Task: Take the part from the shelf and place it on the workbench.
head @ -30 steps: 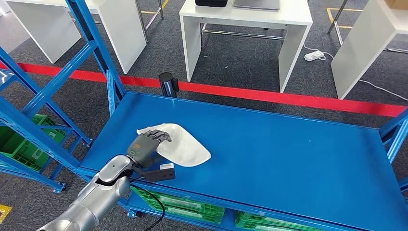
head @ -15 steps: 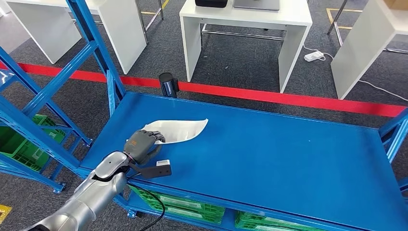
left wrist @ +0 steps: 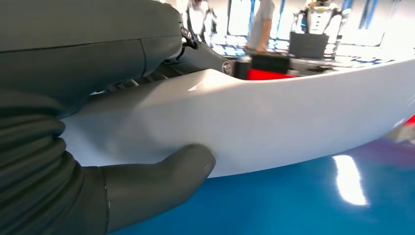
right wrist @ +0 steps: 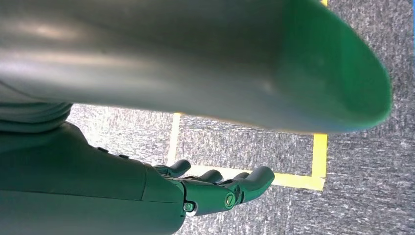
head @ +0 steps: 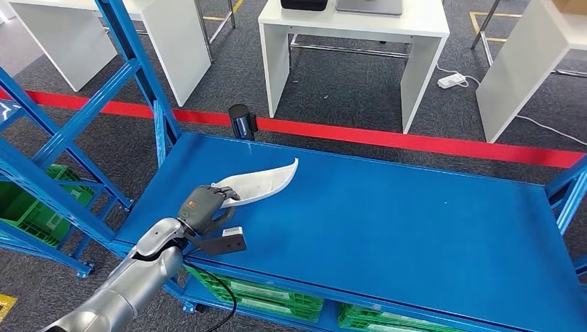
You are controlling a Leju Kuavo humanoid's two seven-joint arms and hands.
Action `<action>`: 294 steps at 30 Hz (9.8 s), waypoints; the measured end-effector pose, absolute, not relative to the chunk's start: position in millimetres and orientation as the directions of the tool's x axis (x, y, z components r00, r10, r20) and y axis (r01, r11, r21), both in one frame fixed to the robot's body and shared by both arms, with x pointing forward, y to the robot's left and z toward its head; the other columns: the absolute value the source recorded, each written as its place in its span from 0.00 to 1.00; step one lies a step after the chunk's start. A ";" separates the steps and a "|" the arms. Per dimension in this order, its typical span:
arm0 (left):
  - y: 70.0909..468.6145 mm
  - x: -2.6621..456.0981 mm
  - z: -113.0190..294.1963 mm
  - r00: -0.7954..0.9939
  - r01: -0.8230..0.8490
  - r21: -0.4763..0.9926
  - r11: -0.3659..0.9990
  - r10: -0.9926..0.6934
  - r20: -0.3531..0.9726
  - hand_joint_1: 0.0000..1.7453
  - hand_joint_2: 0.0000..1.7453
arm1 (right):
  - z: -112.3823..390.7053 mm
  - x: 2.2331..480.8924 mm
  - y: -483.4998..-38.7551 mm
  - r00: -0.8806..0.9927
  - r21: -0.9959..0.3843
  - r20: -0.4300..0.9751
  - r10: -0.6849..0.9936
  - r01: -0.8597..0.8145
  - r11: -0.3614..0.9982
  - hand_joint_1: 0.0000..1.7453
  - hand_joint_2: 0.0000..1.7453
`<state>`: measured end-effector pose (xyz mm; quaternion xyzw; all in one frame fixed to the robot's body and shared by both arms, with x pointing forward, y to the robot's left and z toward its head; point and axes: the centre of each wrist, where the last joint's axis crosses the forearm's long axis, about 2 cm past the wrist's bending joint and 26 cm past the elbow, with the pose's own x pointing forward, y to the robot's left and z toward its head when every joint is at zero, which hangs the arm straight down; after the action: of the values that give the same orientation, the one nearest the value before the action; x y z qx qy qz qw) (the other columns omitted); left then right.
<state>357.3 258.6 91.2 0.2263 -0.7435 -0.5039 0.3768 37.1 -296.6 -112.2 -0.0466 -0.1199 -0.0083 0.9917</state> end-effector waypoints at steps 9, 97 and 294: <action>212.6 321.1 130.7 -0.722 0.245 0.546 0.801 -0.225 0.654 1.00 1.00 | -112.2 36.6 -296.8 0.971 -0.090 0.239 -0.013 0.036 0.995 0.00 0.00; 140.3 264.5 193.4 -0.500 0.758 -0.045 0.651 0.624 0.601 1.00 1.00 | -110.2 52.3 -307.9 0.932 -0.112 0.361 0.024 0.018 0.994 0.00 0.00; 78.1 274.3 212.3 -0.435 0.881 0.239 0.407 0.503 0.747 1.00 1.00 | -112.7 29.3 -312.3 0.954 -0.043 0.295 -0.060 0.075 0.996 0.00 0.00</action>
<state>274.3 78.1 212.3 -0.4410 -0.7846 -0.3193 0.2967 29.3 -312.3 -112.7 -0.0268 -0.1485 -0.0342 0.9880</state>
